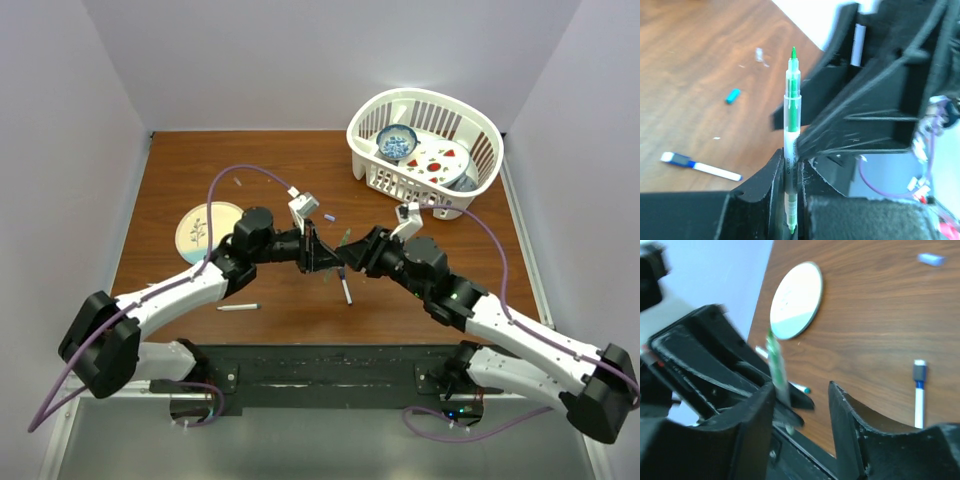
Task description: Insert the pens into the pen caps
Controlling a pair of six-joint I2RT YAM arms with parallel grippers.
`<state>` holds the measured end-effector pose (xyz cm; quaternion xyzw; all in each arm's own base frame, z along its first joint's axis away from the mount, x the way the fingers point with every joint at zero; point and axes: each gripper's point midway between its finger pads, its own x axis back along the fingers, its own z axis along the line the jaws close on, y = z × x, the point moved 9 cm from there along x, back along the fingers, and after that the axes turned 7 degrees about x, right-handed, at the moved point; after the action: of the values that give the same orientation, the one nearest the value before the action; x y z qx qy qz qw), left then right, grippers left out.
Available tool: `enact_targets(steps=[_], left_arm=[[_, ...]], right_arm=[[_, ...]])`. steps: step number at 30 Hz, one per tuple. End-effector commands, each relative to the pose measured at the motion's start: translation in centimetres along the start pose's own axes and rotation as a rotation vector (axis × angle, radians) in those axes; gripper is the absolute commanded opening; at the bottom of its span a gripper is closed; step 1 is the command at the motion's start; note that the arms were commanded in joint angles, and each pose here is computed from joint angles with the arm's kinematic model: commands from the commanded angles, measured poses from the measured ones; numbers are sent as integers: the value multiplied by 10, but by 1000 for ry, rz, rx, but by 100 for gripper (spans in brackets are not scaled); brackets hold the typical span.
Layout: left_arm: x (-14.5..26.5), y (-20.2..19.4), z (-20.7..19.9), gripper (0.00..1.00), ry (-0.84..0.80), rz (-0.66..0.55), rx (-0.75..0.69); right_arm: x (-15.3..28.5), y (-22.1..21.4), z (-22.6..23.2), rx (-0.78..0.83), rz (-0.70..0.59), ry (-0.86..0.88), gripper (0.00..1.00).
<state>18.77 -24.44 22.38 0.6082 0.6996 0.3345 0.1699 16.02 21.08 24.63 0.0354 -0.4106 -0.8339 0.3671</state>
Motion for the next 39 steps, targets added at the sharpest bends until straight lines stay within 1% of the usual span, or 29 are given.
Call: enact_targets(steps=[1, 2, 3, 4, 5, 6, 7, 8, 10, 11, 13, 14, 16, 17, 23, 27, 32, 39], left_arm=[[13, 30, -1, 0, 182, -78, -99], [19, 37, -5, 0, 219, -119, -113], [25, 36, -4, 0, 259, -118, -112], [29, 40, -7, 0, 285, -139, -120], [38, 45, -10, 0, 331, -186, -139], [43, 42, -9, 0, 374, -174, -133], [48, 43, -11, 0, 394, -191, -140], [54, 46, -18, 0, 399, -217, -158], [61, 45, -22, 0, 401, -210, -196], [66, 45, -28, 0, 385, -211, -216], [72, 40, -30, 0, 386, -193, -242], [78, 41, -35, 0, 381, -219, -258], [83, 35, -33, 0, 403, -246, -261], [90, 37, -36, 0, 425, -290, -269], [108, 36, -41, 0, 486, -367, -312], [109, 35, -40, 0, 498, -358, -318], [109, 36, -41, 0, 499, -353, -320], [108, 36, -40, 0, 502, -345, -318]], right_arm=[[18, 10, -35, -28, -121, -397, 51], [21, 10, -41, -24, -142, -440, 51], [24, 11, -52, -1, -173, -523, 50], [25, 11, -57, 6, -185, -567, 50], [28, 16, -63, -3, -205, -625, 51], [30, 11, -76, -12, -188, -726, 50], [32, 14, -83, -17, -196, -778, 47], [33, 22, -94, -47, -209, -839, 47], [32, 22, -112, -85, -160, -913, 45], [35, 30, -125, -116, -182, -971, 43], [36, 31, -139, -126, -169, -1046, 41], [39, 36, -147, -141, -193, -1091, 40], [38, 36, -159, -153, -179, -1160, 39], [38, 40, -166, -172, -182, -1189, 39], [29, 48, -194, -237, -146, -1270, 38], [25, 50, -211, -277, -126, -1325, 36], [22, 48, -228, -352, -85, -1328, 33], [18, 43, -243, -381, -45, -1370, 30]])
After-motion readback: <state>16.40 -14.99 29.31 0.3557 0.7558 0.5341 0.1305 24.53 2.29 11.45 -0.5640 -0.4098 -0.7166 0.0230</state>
